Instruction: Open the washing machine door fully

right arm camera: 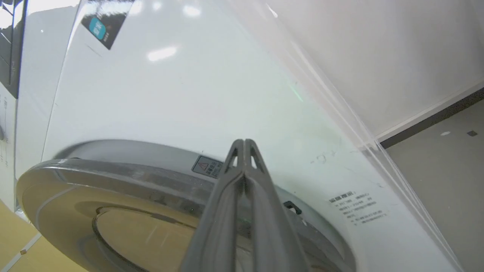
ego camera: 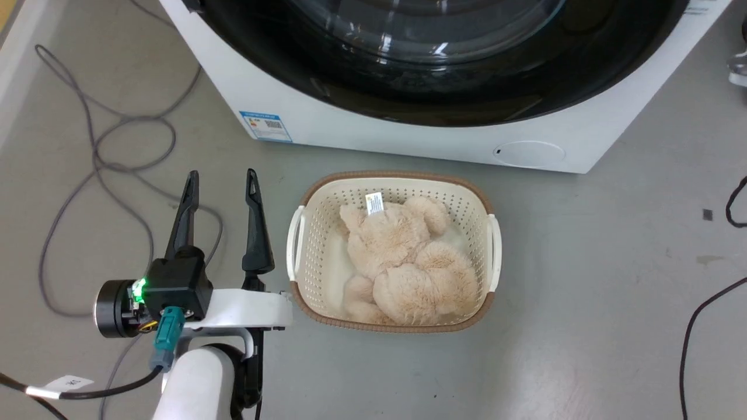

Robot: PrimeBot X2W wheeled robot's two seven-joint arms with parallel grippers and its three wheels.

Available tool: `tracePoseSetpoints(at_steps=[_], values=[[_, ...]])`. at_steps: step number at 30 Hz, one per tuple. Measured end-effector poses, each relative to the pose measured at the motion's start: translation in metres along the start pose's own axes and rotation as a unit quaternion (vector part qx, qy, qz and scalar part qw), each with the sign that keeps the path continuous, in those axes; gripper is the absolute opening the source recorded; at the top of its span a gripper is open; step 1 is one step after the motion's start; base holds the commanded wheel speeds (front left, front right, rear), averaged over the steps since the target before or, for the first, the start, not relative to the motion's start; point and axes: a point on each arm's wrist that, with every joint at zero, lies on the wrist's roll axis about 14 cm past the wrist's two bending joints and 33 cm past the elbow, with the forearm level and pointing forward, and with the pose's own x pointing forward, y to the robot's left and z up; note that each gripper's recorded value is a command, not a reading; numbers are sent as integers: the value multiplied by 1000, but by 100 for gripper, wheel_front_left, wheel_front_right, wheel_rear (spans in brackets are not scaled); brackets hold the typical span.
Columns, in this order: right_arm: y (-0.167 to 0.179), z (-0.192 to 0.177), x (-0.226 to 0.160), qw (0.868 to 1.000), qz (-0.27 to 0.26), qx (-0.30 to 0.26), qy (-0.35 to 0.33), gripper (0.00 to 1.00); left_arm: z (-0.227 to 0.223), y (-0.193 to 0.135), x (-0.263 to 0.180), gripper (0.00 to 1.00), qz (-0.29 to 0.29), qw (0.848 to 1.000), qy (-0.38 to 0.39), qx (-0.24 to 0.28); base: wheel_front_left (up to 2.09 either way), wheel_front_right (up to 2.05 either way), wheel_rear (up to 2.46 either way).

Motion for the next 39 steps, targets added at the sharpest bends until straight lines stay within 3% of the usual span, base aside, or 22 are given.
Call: tracePoseSetpoints(at_steps=[18,23,39], values=[[3,-47,25,994,7,-2,112,0,0,6,6,100,21,1000,-14,1,0,0,0],[6,-54,27,987,13,17,161,0,0,8,6,100,25,1000,-17,3,0,0,0],[19,-57,-11,961,29,68,265,0,21,10,0,100,27,999,-44,-4,0,0,0]])
